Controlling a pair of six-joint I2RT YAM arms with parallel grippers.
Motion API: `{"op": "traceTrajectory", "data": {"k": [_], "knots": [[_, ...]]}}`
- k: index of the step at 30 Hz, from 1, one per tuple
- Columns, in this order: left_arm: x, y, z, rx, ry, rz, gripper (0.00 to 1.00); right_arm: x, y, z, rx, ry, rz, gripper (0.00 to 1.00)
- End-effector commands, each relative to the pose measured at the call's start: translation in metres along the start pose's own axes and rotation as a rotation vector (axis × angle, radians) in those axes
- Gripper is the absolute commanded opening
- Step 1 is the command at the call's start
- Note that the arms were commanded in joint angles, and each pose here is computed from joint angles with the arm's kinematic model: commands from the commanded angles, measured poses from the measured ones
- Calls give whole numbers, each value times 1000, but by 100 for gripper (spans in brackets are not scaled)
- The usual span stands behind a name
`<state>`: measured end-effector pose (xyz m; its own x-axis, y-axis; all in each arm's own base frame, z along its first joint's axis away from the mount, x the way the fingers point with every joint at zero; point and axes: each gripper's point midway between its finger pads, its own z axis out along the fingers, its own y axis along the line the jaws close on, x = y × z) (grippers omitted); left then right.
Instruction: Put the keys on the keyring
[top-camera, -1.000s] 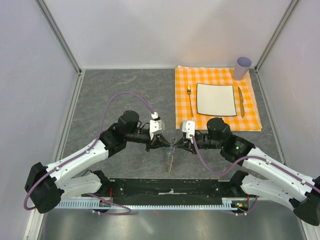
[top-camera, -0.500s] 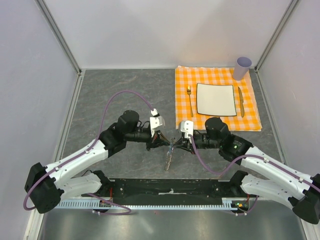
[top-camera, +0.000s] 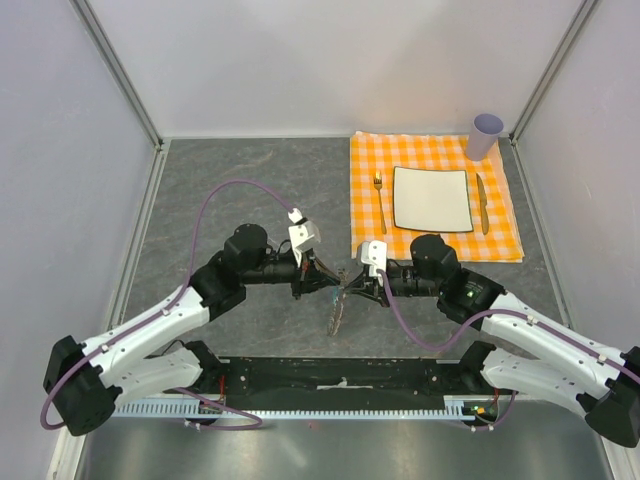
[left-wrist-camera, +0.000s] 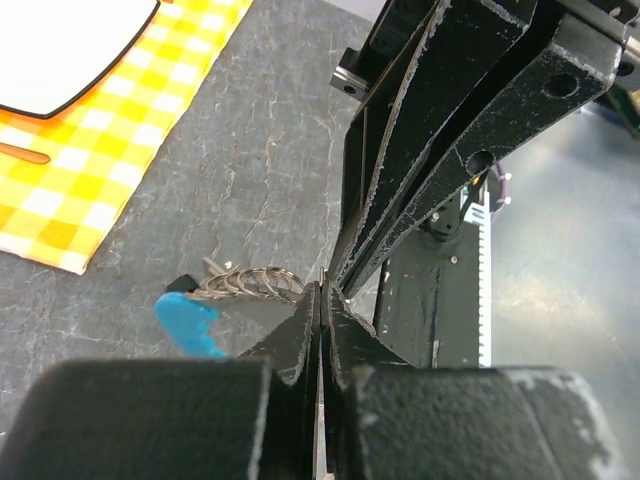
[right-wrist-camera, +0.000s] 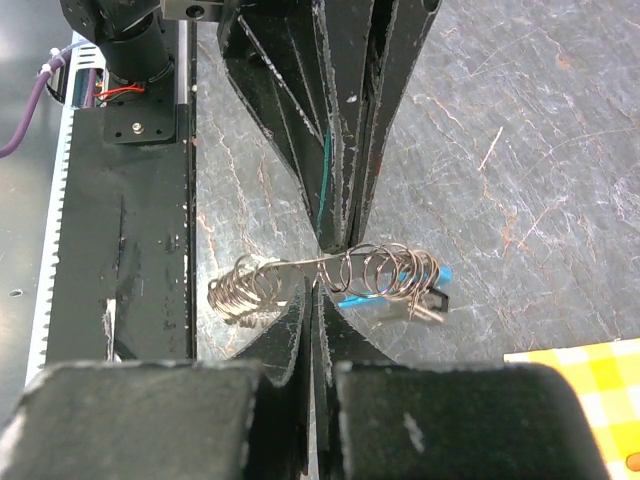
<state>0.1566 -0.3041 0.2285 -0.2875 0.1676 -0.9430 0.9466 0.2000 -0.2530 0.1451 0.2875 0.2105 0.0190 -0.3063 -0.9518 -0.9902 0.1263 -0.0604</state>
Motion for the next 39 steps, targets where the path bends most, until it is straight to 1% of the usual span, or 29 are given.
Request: {"op": "traceTrajectory", "data": {"k": [1, 5, 9, 16, 17, 19, 20, 22, 23, 25, 26, 28, 29, 31, 32, 35, 39], "knots": [[-46, -9, -3, 12, -207, -9, 2, -6, 6, 1, -26, -10, -18, 0], [-46, -14, -2, 49, -260, -28, 2, -7, 4, 1, -13, -18, -17, 0], [-38, -12, -2, 39, -259, -42, 2, -8, -1, -1, 18, -18, -18, 0], [-36, -8, -6, 12, -301, -11, 2, -7, -2, 1, 22, -14, 2, 0], [-35, -8, -6, 16, -303, -9, 2, -7, -2, 0, 25, -13, 4, 5], [-33, -8, -5, 19, -304, -4, 2, -9, -4, -1, 40, -18, 6, 11], [-32, -7, -5, 15, -304, 0, 2, -9, -5, -1, 45, -17, 10, 17], [-32, -8, -6, 16, -310, 15, 2, -11, -8, -4, 71, -22, 9, 22], [-31, -7, -6, 15, -309, 18, 2, -12, -9, -5, 79, -23, 14, 28], [-29, -8, -7, 14, -315, 35, 2, -15, -12, -8, 102, -28, 13, 32], [-29, -8, -8, 15, -317, 41, 2, -16, -12, -9, 108, -31, 18, 36], [-28, -8, -9, 11, -327, 58, 2, -20, -13, -12, 119, -39, 18, 38], [-26, -7, -10, 9, -329, 61, 2, -22, -16, -14, 141, -41, 20, 42], [-25, -7, -11, 6, -335, 73, 2, -26, -20, -17, 169, -49, 27, 44], [-26, -8, -12, 7, -338, 79, 2, -27, -25, -19, 203, -48, 31, 44], [-27, -10, -15, 8, -354, 101, 2, -34, -30, -23, 233, -63, 41, 43], [-33, -13, -20, 9, -387, 140, 2, -45, -27, -20, 200, -87, 43, 41]]}}
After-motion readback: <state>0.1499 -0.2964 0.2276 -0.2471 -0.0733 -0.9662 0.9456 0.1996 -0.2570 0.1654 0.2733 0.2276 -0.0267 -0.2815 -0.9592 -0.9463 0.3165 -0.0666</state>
